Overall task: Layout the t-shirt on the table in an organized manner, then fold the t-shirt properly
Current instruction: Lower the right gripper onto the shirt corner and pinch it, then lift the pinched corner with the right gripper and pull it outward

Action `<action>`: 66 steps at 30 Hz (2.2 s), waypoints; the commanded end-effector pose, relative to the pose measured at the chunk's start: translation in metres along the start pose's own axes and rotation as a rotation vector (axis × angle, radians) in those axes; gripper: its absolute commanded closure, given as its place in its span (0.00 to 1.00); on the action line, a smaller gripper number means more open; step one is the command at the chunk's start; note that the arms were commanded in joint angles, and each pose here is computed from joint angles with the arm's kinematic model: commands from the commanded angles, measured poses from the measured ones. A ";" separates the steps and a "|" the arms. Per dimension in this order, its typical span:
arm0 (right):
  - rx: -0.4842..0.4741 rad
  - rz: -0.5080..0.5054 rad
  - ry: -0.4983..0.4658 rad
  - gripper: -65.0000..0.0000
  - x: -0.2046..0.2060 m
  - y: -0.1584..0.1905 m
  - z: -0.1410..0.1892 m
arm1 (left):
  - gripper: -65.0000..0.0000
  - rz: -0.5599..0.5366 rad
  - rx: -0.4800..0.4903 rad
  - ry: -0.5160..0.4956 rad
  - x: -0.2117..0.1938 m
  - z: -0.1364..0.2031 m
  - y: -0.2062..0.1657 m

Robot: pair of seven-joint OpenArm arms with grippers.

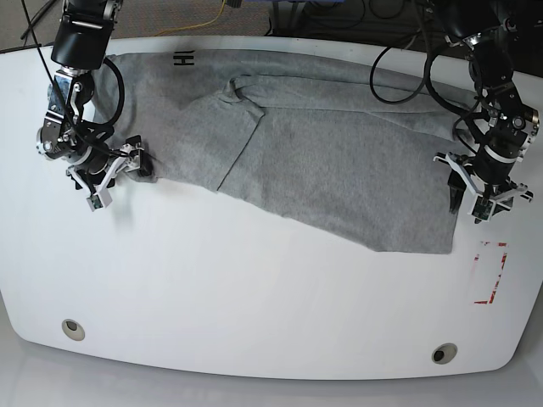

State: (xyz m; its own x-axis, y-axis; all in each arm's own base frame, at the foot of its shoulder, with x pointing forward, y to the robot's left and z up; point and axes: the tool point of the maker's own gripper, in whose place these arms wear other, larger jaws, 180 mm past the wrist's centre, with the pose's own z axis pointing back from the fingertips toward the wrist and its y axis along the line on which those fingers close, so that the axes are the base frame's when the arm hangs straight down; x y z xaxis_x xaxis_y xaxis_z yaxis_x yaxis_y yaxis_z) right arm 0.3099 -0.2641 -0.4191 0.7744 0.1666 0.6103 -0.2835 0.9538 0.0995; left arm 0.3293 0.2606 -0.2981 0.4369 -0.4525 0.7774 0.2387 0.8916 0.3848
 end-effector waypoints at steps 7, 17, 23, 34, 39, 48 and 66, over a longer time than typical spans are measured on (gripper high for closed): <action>-0.016 0.021 -0.033 0.53 0.014 -0.008 0.007 | 0.59 0.008 0.009 -0.026 0.004 -0.002 0.007; -0.016 0.023 -0.034 1.00 0.015 -0.008 0.007 | 0.59 0.008 0.009 -0.026 0.004 -0.002 0.007; -0.026 0.060 -0.062 1.00 0.028 -0.005 0.014 | 0.59 0.005 0.010 -0.027 0.005 -0.002 0.009; -0.080 0.203 -0.092 1.00 0.059 0.007 0.045 | 0.59 0.008 0.007 -0.026 0.004 -0.003 0.008; -0.106 0.269 -0.072 1.00 0.061 0.016 0.060 | 0.59 0.008 0.007 -0.026 0.004 -0.003 0.008; -0.184 0.323 -0.059 1.00 0.056 0.028 0.096 | 0.59 0.008 0.008 -0.027 0.005 -0.003 0.008; 0.011 0.161 0.043 1.00 -0.025 0.069 0.111 | 0.59 0.008 0.006 -0.026 0.005 -0.004 0.008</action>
State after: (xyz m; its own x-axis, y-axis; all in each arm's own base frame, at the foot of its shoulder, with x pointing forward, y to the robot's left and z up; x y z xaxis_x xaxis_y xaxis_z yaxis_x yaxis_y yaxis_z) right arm 0.2072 -0.2333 -0.3491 0.7644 0.3305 0.5537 -0.3989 0.9170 0.0034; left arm 0.3281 0.2648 -0.3101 0.4662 -0.4403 0.7673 0.2442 0.8977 0.3667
